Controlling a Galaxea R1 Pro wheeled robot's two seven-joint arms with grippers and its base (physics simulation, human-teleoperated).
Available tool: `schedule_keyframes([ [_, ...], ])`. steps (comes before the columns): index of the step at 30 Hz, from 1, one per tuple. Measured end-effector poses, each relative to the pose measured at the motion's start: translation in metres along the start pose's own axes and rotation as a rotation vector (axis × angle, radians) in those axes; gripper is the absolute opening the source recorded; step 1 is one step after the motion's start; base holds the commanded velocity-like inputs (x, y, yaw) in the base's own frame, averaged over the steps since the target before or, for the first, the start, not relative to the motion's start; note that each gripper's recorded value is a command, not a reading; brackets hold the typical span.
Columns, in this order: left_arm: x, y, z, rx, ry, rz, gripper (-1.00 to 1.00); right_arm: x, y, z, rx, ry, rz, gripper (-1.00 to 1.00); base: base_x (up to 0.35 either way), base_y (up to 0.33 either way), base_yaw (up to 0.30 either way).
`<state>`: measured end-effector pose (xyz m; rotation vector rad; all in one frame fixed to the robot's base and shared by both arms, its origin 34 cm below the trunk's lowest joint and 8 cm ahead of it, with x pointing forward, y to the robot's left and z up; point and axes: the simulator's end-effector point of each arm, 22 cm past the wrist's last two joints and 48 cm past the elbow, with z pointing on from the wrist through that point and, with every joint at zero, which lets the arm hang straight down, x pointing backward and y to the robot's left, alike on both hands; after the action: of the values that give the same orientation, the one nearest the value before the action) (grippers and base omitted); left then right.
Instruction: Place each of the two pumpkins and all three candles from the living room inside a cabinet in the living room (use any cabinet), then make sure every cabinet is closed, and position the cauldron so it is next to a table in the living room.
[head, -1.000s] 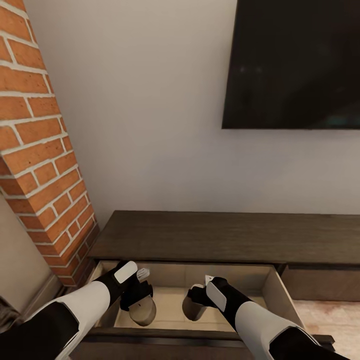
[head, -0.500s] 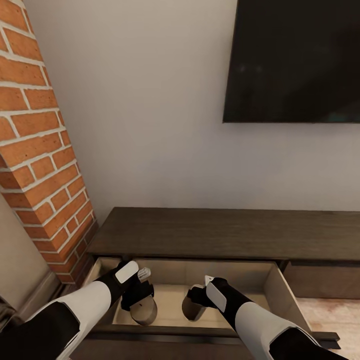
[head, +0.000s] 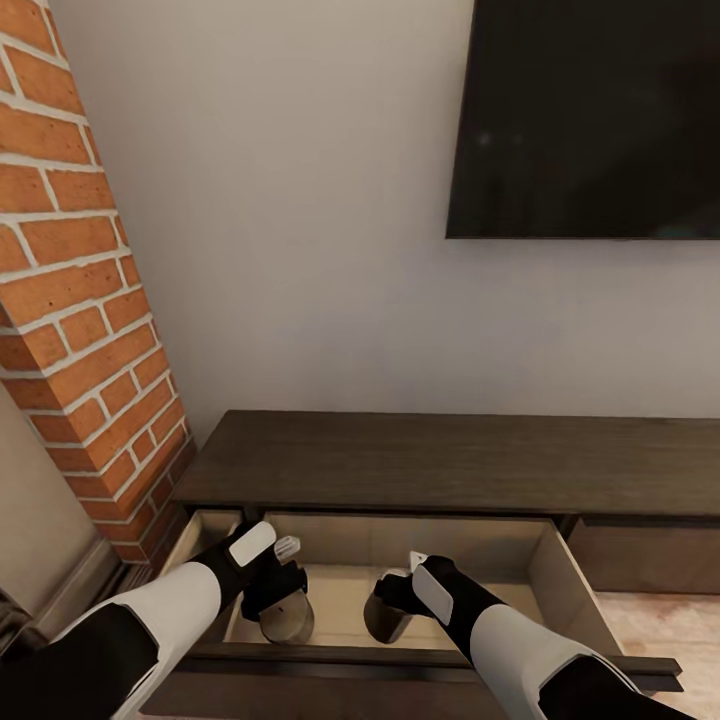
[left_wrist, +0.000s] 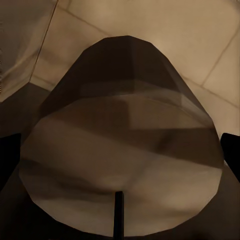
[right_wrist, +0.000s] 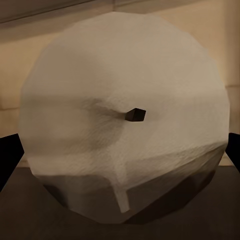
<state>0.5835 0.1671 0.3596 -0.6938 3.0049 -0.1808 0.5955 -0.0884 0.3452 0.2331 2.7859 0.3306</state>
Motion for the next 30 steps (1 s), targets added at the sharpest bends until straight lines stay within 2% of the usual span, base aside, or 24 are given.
schedule_keyframes([
  [4,-0.002,0.0,0.0,0.005,-0.004,0.001,-1.0,0.001,0.0,0.0,0.0,0.0,0.001,-1.0,0.009,0.0,0.0],
  [9,-0.007,-0.009,-0.005,0.021,-0.022,0.024,-1.0,0.001,0.0,0.0,0.0,-0.001,0.001,-1.0,0.179,0.0,-0.015],
  [14,-0.007,-0.01,-0.007,0.025,-0.023,0.023,-1.0,0.0,0.0,-0.001,0.0,-0.004,0.0,-1.0,0.03,0.0,-0.144],
  [23,-0.006,-0.01,-0.008,0.023,-0.015,0.022,-1.0,0.0,0.0,-0.001,0.0,-0.003,0.0,-1.0,0.001,0.0,-0.011],
  [30,0.001,0.0,0.01,0.008,-0.006,0.019,-1.0,0.009,-0.004,0.012,0.0,-0.003,0.0,-1.0,0.0,0.0,0.0],
])
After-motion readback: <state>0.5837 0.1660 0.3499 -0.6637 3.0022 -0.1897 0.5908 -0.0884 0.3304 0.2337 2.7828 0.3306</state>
